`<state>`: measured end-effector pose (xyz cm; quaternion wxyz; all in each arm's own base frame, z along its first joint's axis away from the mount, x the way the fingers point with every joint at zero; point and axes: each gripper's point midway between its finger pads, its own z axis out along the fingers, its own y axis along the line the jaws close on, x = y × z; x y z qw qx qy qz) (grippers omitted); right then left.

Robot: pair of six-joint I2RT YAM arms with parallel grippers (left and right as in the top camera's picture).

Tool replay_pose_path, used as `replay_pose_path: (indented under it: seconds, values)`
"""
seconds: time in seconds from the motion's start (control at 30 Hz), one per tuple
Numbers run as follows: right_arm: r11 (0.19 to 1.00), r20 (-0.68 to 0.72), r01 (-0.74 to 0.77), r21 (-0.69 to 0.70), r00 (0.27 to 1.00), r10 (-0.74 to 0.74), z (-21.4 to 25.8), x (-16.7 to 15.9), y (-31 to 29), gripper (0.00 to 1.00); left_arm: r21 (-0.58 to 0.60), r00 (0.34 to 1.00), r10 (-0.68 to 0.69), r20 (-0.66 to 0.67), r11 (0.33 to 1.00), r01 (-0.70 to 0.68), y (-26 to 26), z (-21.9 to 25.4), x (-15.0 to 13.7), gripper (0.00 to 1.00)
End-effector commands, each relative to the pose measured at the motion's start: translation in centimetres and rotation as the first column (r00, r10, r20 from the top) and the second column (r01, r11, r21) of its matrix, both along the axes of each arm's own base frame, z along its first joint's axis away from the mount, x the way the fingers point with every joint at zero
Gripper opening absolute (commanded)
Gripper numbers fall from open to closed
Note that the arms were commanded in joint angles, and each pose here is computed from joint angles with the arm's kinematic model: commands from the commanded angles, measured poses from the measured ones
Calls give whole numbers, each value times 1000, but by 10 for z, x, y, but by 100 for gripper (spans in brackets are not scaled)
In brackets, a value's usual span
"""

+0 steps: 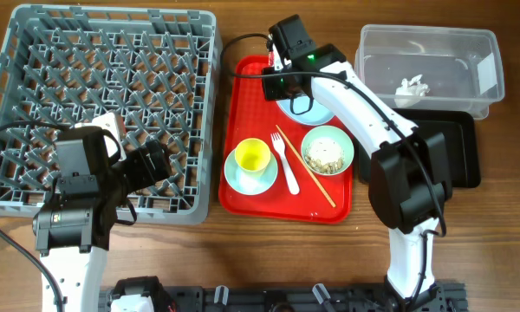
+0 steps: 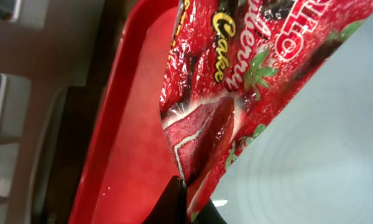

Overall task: Sort waste into correct bins and load items into the dishwasher rack
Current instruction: 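Carry the red wrapper with the right gripper and drop it in the bin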

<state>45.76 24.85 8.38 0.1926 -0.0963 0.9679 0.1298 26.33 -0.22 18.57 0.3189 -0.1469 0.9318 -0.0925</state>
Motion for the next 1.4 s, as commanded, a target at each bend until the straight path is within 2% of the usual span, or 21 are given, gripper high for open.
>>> replay_pose_path:
  seconds: [0.0, 0.33, 0.73, 1.07, 1.1, 1.27, 1.37]
  values:
    - [997, 19, -71, 34, 997, 70, 13, -3, 7, 7, 8, 1000, 10, 20, 1000, -10, 3, 7, 3, 100]
    - [995, 27, -96, 33, 995, 95, 13, -4, 8, 7, 8, 1000, 10, 20, 1000, -10, 3, 7, 3, 100]
    - [995, 34, -96, 36, 995, 95, 14, -2, 9, 14, 8, 1000, 10, 20, 1000, -10, 3, 7, 3, 100]
    - [996, 34, -89, 23, 995, 89, 15, -3, 6, 7, 8, 1000, 10, 20, 1000, -10, 3, 7, 3, 100]
    - [997, 43, -79, 8, 996, 79, 18, -2, 3, 4, 8, 1000, 10, 20, 1000, -10, 3, 7, 3, 100]
    - [998, 130, -6, -59, 991, 14, 49, 7, -22, 4, 8, 1000, 10, 20, 1000, -10, 3, 7, 3, 100]
    - [989, 238, 112, -96, 967, -86, 91, 17, -54, 4, 8, 1000, 10, 20, 1000, -10, 3, 7, 3, 100]
